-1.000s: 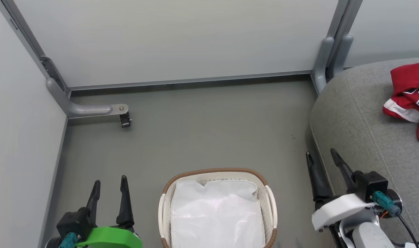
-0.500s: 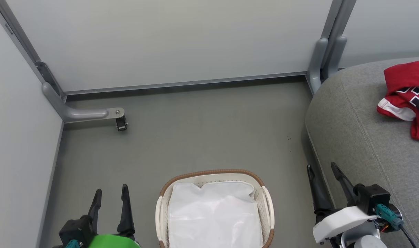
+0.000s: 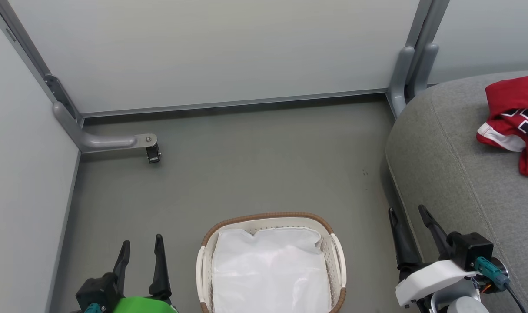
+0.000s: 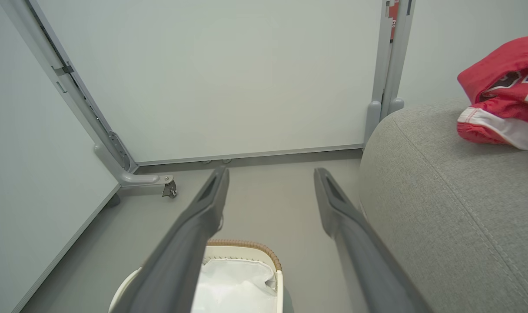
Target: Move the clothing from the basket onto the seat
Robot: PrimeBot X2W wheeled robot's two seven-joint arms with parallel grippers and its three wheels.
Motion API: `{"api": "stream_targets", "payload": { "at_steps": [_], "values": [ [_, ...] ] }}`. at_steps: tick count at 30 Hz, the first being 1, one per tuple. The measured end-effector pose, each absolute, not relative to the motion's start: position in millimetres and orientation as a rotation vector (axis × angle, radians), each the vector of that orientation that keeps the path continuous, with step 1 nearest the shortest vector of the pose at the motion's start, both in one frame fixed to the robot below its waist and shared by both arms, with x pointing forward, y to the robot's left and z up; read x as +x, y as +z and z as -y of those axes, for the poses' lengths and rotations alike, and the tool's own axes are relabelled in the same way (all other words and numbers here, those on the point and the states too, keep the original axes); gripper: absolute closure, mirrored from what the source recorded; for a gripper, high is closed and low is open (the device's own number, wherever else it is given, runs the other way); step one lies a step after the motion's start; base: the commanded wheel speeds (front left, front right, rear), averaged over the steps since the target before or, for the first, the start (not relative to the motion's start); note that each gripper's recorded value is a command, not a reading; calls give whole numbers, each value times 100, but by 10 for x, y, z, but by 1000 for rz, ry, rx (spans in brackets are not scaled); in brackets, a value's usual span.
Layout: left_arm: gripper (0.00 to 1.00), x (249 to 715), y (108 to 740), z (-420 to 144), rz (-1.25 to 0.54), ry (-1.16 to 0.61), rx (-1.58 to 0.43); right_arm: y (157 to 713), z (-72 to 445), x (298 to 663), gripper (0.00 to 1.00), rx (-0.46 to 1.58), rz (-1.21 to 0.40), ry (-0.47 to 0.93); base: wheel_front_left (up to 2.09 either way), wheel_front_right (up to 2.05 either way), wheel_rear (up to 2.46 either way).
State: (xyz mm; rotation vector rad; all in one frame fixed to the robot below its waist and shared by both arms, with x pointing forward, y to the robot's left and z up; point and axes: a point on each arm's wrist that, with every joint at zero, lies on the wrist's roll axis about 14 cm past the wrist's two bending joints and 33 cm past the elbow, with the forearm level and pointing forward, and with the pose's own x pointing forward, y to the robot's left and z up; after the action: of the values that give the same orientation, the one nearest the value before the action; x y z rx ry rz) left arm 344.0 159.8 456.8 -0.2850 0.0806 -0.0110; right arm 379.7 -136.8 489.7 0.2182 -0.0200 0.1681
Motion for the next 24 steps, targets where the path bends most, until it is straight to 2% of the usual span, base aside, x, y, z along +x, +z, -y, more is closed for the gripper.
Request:
{"api": "stream_targets", "payload": {
  "at_steps": [3,4,10,24],
  "values": [
    [0,3438,4551,-1603,-86,-7,-286,4896,1368,3801,0,219,20,168,0,0,0],
    [100,3436,4545,-1603,-88,-7,-287,4896,1369,3802,100,220,20,168,0,0,0],
    [100,3384,4392,-1593,-140,2,-301,4685,1358,3710,100,235,-50,159,0,0,0],
    [100,3395,4336,-1719,-184,73,-520,4653,1517,3721,100,473,-86,75,0,0,0]
  ]
}}
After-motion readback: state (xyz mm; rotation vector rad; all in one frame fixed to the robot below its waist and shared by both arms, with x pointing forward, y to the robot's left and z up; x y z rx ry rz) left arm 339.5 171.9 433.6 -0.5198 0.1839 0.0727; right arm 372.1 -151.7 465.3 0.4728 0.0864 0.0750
